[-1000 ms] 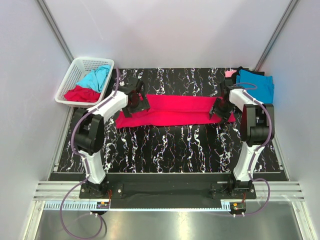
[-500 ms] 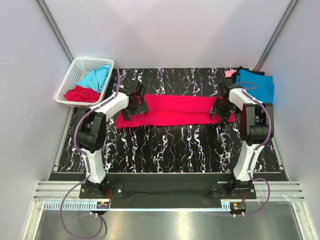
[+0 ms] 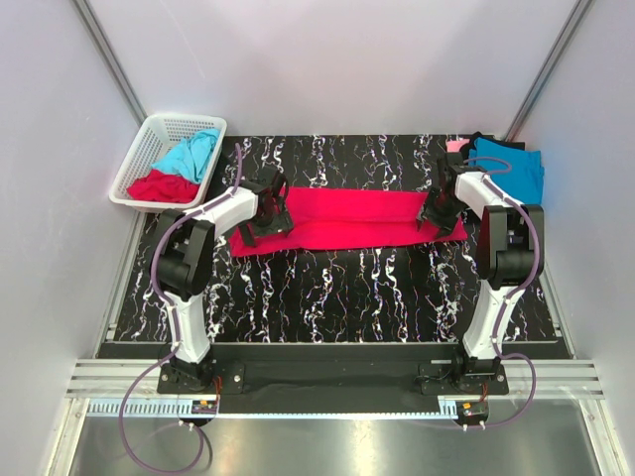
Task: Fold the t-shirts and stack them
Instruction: Fold the tshirt
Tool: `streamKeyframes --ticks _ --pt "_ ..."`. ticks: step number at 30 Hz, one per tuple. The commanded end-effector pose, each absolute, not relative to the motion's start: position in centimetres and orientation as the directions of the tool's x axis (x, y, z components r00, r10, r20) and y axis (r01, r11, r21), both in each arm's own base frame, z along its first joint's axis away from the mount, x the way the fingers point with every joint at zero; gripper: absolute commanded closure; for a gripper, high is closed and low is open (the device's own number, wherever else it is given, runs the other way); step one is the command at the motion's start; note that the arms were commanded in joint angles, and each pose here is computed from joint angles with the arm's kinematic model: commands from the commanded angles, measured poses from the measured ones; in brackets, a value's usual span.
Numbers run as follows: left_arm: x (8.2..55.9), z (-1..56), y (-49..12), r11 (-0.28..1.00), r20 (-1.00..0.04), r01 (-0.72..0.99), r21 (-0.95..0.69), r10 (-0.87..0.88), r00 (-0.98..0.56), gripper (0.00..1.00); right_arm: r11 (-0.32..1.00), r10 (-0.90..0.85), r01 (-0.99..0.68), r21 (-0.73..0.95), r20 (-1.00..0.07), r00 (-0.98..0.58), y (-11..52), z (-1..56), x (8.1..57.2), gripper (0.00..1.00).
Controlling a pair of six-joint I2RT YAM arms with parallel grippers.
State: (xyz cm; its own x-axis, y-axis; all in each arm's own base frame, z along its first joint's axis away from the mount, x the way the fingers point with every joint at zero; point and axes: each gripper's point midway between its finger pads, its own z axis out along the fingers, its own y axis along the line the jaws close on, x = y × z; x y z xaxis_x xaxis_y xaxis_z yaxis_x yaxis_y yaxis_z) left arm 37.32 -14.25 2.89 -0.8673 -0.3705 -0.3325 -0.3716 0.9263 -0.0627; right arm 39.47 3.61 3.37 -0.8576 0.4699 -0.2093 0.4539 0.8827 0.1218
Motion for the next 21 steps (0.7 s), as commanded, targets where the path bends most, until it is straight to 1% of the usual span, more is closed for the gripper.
streamKeyframes --ticks 1,3,10,12,13,15,18,21 --pt "37.7 2.8 -13.9 0.921 -0.351 -0.387 -0.056 -0.380 -0.855 0.07 0.886 0.463 0.437 0.153 -0.269 -0.845 4.0 5.5 40.5 0.42" --pt "37.6 2.7 -13.9 0.921 -0.349 -0.386 -0.051 -0.378 -0.857 0.07 0.885 0.466 0.437 0.163 -0.283 -0.838 4.0 5.9 40.5 0.43" --pt "37.3 1.9 -13.8 0.922 -0.331 -0.385 -0.040 -0.376 -0.865 0.07 0.873 0.455 0.363 0.326 -0.271 -0.848 6.8 8.4 41.3 0.46" --pt "37.2 1.9 -13.7 0.921 -0.333 -0.388 -0.036 -0.377 -0.864 0.07 0.869 0.455 0.354 0.345 -0.276 -0.847 7.1 8.8 41.4 0.46" --pt "37.2 1.9 -13.7 0.921 -0.335 -0.388 -0.036 -0.377 -0.863 0.07 0.871 0.460 0.363 0.330 -0.292 -0.838 6.8 8.8 41.4 0.46" --pt "37.2 1.8 -13.7 0.922 -0.331 -0.386 -0.036 -0.375 -0.866 0.07 0.877 0.460 0.377 0.297 -0.291 -0.839 6.2 7.9 41.3 0.46" --pt "37.1 1.8 -13.7 0.922 -0.331 -0.386 -0.036 -0.375 -0.866 0.07 0.886 0.453 0.395 0.245 -0.263 -0.852 5.6 5.8 40.7 0.47" --pt "37.0 1.6 -13.7 0.922 -0.326 -0.386 -0.030 -0.374 -0.868 0.07 0.888 0.458 0.432 0.157 -0.228 -0.859 4.4 3.0 39.3 0.48"
